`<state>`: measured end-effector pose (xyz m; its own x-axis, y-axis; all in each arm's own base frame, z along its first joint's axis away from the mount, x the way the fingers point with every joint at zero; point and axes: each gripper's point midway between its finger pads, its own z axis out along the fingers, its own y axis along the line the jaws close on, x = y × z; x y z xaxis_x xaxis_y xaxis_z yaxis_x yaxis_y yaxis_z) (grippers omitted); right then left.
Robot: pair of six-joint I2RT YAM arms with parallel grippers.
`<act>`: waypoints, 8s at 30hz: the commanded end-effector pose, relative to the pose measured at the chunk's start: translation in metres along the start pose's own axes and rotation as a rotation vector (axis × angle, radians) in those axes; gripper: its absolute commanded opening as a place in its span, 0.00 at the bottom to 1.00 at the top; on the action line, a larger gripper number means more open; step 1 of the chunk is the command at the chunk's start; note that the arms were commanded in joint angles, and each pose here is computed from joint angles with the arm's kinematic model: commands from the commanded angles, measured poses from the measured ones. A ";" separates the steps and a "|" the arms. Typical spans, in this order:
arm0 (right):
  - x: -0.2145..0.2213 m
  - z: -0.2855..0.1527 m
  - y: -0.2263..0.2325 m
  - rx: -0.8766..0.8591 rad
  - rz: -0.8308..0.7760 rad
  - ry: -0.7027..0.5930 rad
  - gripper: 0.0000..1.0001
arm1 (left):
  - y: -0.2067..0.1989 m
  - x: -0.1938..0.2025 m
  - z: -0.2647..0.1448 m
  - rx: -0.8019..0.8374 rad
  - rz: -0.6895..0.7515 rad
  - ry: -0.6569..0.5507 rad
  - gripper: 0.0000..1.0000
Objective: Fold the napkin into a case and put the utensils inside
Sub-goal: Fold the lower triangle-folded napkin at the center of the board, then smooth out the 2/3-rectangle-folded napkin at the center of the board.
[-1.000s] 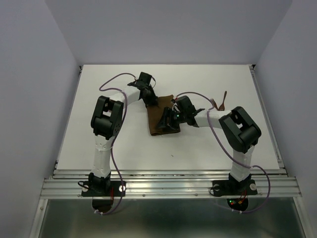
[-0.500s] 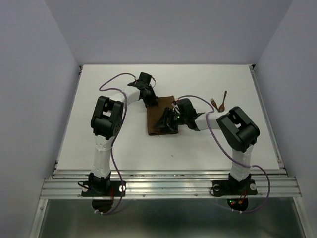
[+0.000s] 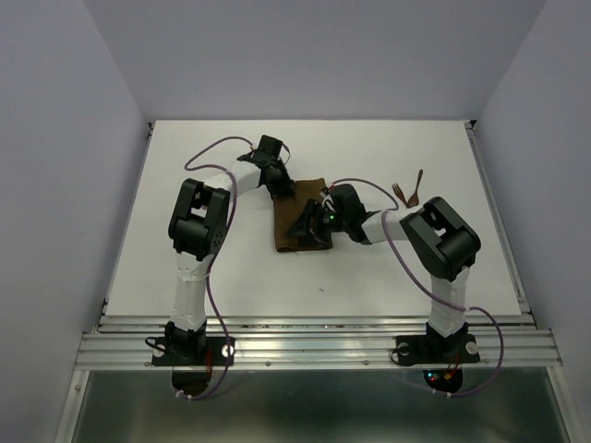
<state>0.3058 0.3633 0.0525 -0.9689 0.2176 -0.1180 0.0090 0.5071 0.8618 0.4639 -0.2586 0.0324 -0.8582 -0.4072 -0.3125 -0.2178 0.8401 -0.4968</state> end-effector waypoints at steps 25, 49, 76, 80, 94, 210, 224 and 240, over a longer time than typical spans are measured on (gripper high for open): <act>-0.014 0.015 0.016 -0.103 0.001 -0.033 0.49 | -0.001 0.004 -0.016 -0.003 0.002 -0.004 0.00; -0.025 -0.004 0.024 -0.049 -0.054 -0.126 0.01 | -0.010 -0.005 -0.029 0.014 0.019 -0.030 0.00; -0.005 0.011 -0.029 0.057 -0.013 -0.052 0.01 | -0.084 -0.021 -0.108 0.167 0.210 -0.106 0.52; -0.003 0.011 -0.028 0.051 -0.017 -0.042 0.01 | -0.073 -0.012 -0.124 0.155 0.247 -0.112 0.47; -0.004 0.013 -0.027 0.052 -0.022 -0.032 0.01 | 0.025 0.078 -0.104 0.066 0.270 0.049 0.00; 0.044 0.000 -0.045 0.290 -0.244 0.045 0.01 | 0.043 0.070 -0.094 -0.080 0.338 0.045 0.00; 0.059 -0.019 -0.055 0.331 -0.287 0.103 0.01 | 0.013 0.048 -0.106 -0.005 0.351 -0.014 0.00; 0.056 -0.025 -0.045 0.325 -0.316 0.096 0.01 | 0.096 -0.012 -0.103 -0.210 0.139 -0.071 0.00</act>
<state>0.2519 0.3441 0.0264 -0.9556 -0.0359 -0.2924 -0.2235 0.7351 0.6400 0.4157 -0.1331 0.0924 -0.8242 -0.3154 -0.4703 -0.1869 0.9355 -0.2998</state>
